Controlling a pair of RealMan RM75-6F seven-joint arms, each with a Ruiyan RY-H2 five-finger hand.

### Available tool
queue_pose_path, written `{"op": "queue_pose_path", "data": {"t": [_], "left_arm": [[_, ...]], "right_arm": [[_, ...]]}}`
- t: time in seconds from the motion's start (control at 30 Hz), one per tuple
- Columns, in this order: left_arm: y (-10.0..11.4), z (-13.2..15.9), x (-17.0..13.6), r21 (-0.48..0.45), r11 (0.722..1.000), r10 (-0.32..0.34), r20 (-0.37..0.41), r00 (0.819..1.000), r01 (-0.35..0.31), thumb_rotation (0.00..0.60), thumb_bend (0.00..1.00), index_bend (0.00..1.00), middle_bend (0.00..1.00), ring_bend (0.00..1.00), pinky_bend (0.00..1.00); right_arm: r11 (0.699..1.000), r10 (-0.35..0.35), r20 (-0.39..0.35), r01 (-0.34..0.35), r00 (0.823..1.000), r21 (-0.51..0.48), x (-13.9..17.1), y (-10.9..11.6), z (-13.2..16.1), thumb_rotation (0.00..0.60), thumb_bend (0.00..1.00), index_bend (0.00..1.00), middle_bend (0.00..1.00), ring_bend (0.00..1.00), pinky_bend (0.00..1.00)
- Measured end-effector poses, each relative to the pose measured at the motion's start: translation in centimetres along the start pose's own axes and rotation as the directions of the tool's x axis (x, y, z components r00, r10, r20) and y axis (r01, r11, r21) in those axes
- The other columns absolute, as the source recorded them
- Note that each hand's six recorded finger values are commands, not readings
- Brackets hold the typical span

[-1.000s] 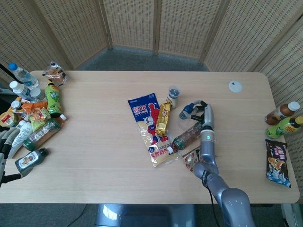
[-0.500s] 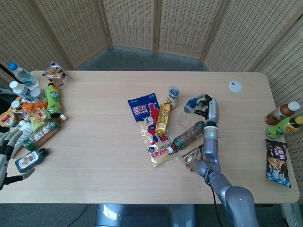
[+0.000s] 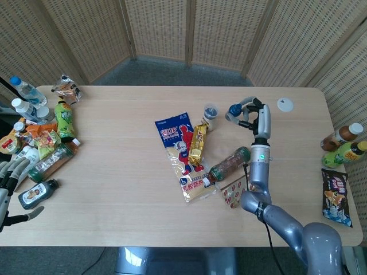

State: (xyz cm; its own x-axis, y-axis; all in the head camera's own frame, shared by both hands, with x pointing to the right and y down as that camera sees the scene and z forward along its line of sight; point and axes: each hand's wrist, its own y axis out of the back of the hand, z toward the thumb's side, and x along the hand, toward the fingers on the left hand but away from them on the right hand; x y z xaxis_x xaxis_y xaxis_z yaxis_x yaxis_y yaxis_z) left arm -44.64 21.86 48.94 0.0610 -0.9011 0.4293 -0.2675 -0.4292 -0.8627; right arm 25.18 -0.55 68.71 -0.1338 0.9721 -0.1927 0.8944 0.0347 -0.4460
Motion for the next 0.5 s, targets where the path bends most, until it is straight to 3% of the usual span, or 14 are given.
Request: {"op": "queue_pose_path", "data": {"t": [0.3, 0.5], "left_arm": [[0.4, 0.7, -0.7, -0.022, 1.000, -0.002, 0.031, 1.000, 0.003, 0.600, 0.00, 0.00, 0.00, 0.00, 0.00], [-0.1, 1.0, -0.7, -0.016, 1.000, -0.014, 0.042, 0.999, 0.015, 0.600, 0.00, 0.00, 0.00, 0.00, 0.00]], "right_arm": [[1.000, -0.027, -0.072, 0.026, 0.997, -0.015, 0.8, 2.9, 6.9, 0.600, 0.00, 0.60, 0.90, 0.53, 0.53], [0.997, -0.073, -0.087, 0.074, 0.994, 0.006, 0.8, 5.9, 8.8, 0.600, 0.00, 0.60, 0.90, 0.53, 0.53]]}}
